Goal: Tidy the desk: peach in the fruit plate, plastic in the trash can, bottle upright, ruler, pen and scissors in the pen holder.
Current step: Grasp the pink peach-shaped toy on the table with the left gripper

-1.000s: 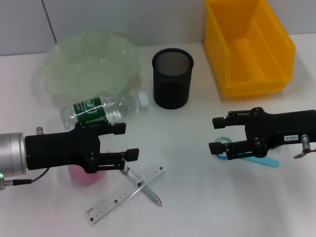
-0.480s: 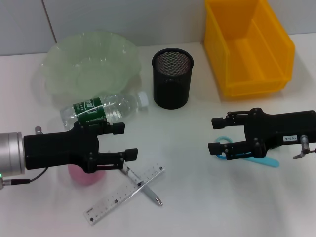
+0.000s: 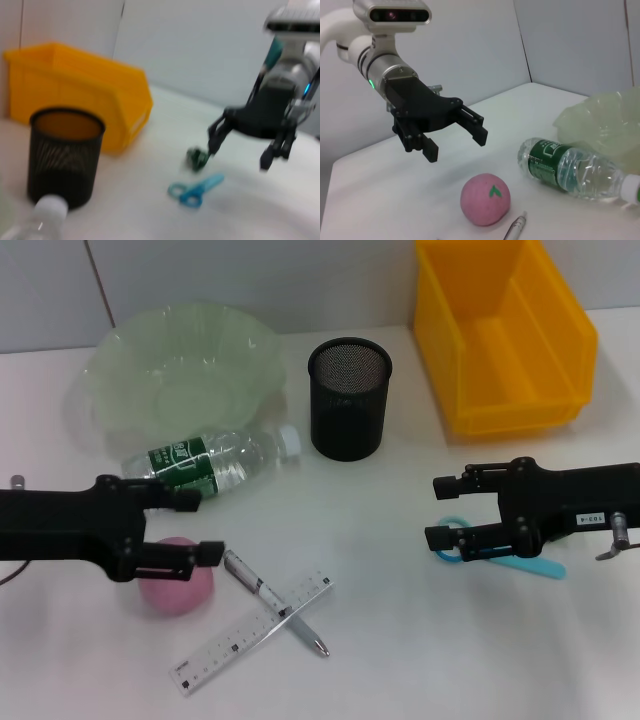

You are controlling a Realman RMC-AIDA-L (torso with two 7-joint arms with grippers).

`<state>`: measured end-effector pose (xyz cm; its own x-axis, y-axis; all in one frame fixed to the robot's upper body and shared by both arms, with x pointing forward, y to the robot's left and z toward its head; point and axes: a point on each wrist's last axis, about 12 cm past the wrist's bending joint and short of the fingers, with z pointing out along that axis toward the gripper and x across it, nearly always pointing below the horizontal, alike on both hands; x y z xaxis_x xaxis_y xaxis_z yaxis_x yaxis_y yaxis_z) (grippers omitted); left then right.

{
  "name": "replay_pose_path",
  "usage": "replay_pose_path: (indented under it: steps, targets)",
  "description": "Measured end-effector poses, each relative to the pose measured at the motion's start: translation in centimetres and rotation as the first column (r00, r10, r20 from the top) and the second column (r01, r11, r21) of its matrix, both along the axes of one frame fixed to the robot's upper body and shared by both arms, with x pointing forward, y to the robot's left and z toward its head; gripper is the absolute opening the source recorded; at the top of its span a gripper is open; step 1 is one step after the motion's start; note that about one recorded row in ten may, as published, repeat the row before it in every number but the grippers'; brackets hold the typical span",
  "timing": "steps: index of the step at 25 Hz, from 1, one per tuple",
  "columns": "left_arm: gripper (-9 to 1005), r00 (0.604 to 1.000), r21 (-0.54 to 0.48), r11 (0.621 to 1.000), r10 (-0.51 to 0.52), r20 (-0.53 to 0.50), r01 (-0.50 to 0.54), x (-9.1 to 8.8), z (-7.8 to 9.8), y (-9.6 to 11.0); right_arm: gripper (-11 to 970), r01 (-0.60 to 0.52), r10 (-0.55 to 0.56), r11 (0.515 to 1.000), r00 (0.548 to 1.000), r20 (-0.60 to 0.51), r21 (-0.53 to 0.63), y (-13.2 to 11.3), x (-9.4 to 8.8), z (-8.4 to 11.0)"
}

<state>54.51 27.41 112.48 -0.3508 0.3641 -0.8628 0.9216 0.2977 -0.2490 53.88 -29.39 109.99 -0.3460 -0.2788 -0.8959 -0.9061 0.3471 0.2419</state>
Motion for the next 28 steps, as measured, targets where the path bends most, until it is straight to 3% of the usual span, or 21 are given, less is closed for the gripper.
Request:
replay_pose_path:
  steps: [1,6,7,10,16,28]
  targets:
    - [727,1.0,0.066,0.998,0.001,-0.012,0.0,0.1,0.4,0.1,743,0.001,-0.001,1.0,1.0,0.0,0.0,0.0,0.0,0.0]
    - [716,1.0,0.122,0.992,-0.001,-0.009,0.002,0.3,0.9,-0.1,741,0.007,-0.007,1.0,1.0,-0.007,0.0,-0.1,0.1,0.1]
    - [714,1.0,0.195,0.981,-0.014,0.016,0.011,0.4,1.6,-0.7,741,0.008,-0.008,1.0,1.0,-0.007,0.0,-0.1,0.1,0.1]
    - [707,0.999,0.265,0.964,-0.028,0.025,0.02,0.6,1.9,-1.2,740,0.009,-0.009,1.0,1.0,-0.008,0.001,-0.1,0.1,0.1]
    - [693,0.997,0.366,0.929,-0.071,0.027,0.056,1.3,1.5,-2.6,737,0.018,-0.018,1.0,1.0,-0.005,0.001,-0.2,0.2,0.2]
    - [666,0.999,0.475,0.879,-0.041,0.002,0.035,2.0,-0.6,-2.6,733,0.022,-0.022,1.0,1.0,-0.007,0.004,-0.1,0.3,0.3]
